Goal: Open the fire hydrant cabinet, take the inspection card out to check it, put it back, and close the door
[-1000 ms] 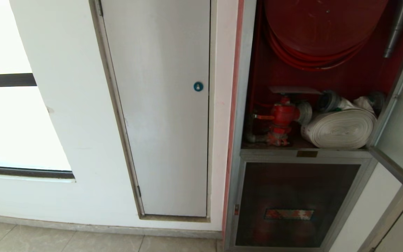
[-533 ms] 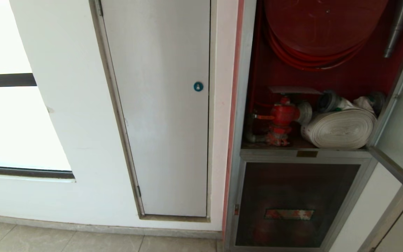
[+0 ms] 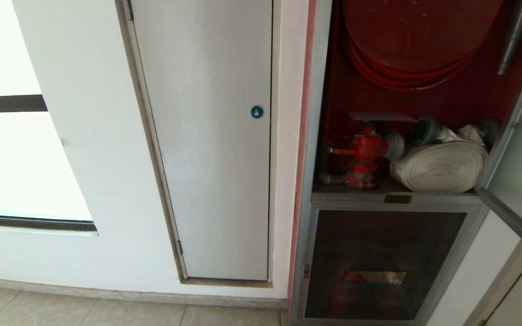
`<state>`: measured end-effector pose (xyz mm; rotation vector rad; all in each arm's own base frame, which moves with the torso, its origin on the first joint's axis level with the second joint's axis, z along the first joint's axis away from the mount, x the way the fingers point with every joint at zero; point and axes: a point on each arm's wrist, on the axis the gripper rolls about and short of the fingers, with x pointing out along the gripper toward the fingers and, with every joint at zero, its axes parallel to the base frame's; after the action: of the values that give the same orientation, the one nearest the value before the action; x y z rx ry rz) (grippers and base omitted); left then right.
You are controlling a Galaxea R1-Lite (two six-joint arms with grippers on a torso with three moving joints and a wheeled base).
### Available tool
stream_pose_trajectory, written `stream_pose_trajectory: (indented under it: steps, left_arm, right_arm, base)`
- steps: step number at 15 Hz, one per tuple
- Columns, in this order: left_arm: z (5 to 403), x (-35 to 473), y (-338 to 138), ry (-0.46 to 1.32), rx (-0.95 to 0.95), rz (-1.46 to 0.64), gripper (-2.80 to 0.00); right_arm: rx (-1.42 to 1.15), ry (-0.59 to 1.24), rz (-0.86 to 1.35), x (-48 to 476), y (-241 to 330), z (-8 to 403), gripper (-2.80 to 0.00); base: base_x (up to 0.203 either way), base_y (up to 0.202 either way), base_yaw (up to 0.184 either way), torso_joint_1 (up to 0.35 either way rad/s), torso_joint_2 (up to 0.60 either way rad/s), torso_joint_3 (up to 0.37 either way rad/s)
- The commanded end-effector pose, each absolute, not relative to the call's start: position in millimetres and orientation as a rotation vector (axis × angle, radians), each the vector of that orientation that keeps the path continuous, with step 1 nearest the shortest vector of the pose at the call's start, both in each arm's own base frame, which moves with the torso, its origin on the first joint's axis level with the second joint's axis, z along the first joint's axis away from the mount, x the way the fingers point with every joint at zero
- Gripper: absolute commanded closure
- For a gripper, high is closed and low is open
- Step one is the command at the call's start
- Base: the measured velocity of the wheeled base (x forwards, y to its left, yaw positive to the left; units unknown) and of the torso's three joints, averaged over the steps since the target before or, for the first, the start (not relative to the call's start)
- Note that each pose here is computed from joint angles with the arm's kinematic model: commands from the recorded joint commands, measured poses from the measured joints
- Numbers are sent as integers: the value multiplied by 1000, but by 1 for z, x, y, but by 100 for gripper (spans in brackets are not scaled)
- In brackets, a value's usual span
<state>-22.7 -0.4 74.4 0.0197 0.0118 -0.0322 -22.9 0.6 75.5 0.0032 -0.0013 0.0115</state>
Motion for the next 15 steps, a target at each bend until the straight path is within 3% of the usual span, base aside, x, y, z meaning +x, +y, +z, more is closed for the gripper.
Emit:
stream_pose_trajectory:
  steps: [1, 15]
  left_arm:
    - [74, -23, 0, 12, 20, -32, 0]
    - [74, -23, 0, 12, 21, -32, 0]
  right_arm:
    - [3, 0, 12, -23, 1, 75, 0]
    - [3, 0, 12, -23, 1, 75, 0]
  base:
    - [0, 0, 0, 0, 0, 0]
    - [0, 0, 0, 0, 0, 0]
